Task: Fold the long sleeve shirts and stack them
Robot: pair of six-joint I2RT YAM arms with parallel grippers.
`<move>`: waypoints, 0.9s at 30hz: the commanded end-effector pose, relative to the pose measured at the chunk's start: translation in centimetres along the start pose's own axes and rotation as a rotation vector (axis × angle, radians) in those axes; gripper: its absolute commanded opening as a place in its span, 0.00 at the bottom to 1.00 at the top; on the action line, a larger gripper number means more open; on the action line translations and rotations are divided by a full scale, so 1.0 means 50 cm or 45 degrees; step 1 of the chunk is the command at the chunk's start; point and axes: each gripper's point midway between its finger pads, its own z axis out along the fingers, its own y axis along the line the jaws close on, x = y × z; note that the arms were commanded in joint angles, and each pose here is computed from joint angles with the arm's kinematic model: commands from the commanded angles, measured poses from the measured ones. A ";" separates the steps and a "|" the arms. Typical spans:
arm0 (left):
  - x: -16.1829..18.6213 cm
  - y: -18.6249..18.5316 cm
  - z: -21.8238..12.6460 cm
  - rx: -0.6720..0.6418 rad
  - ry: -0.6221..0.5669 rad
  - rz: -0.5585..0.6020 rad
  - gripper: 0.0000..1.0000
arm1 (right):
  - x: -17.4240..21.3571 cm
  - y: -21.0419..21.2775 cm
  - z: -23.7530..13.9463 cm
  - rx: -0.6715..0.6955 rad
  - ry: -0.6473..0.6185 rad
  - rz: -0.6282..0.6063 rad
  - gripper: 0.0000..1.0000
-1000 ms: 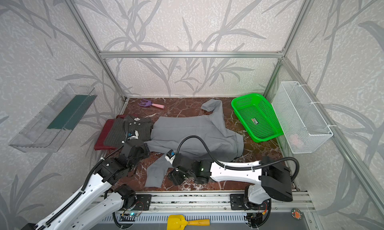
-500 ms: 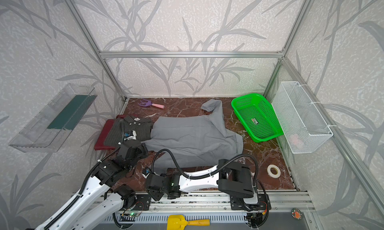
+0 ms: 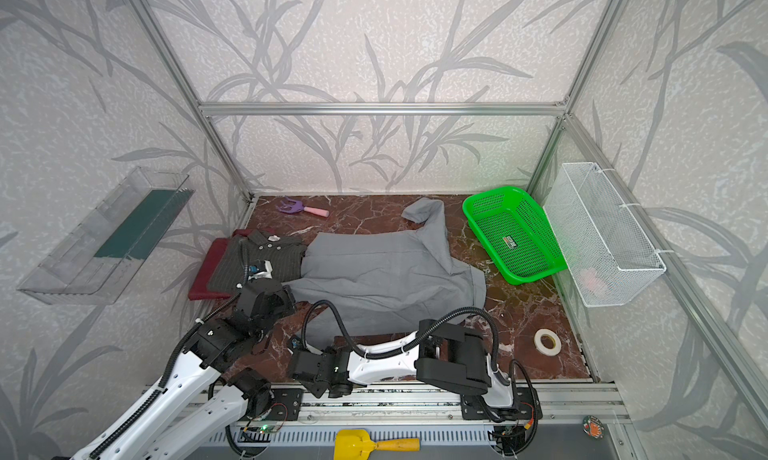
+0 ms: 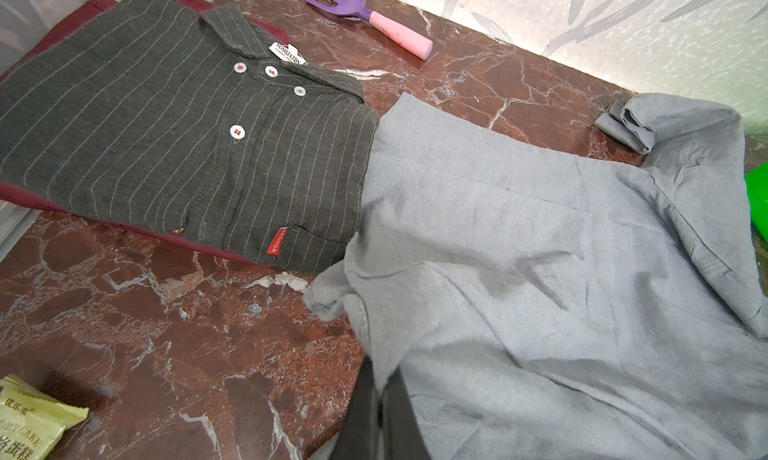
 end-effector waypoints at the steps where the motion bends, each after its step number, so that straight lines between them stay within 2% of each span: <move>1: -0.001 0.009 0.004 -0.020 -0.017 0.005 0.00 | 0.001 -0.020 -0.004 0.063 -0.001 -0.008 0.17; 6: -0.002 0.010 0.005 -0.021 -0.016 0.004 0.00 | -0.020 -0.022 -0.059 0.045 -0.028 0.005 0.00; 8: -0.002 0.011 0.006 -0.024 -0.014 0.002 0.00 | -0.036 -0.021 -0.113 0.018 -0.069 0.024 0.00; 12: 0.000 0.012 0.009 -0.031 -0.006 -0.001 0.00 | -0.068 -0.018 -0.263 -0.052 -0.234 0.034 0.00; 16: 0.005 0.012 0.016 -0.037 0.015 -0.012 0.00 | -0.060 -0.052 -0.410 0.008 -0.350 -0.012 0.00; 21: 0.014 0.011 0.025 -0.037 0.058 -0.037 0.00 | -0.052 -0.158 -0.646 0.185 -0.527 -0.049 0.00; 24: 0.024 0.008 0.026 -0.023 0.086 -0.060 0.00 | -0.035 -0.225 -0.786 0.136 -0.623 0.024 0.00; 27: 0.039 0.005 0.026 -0.005 0.122 -0.098 0.00 | -0.019 -0.284 -0.877 0.097 -0.712 0.092 0.00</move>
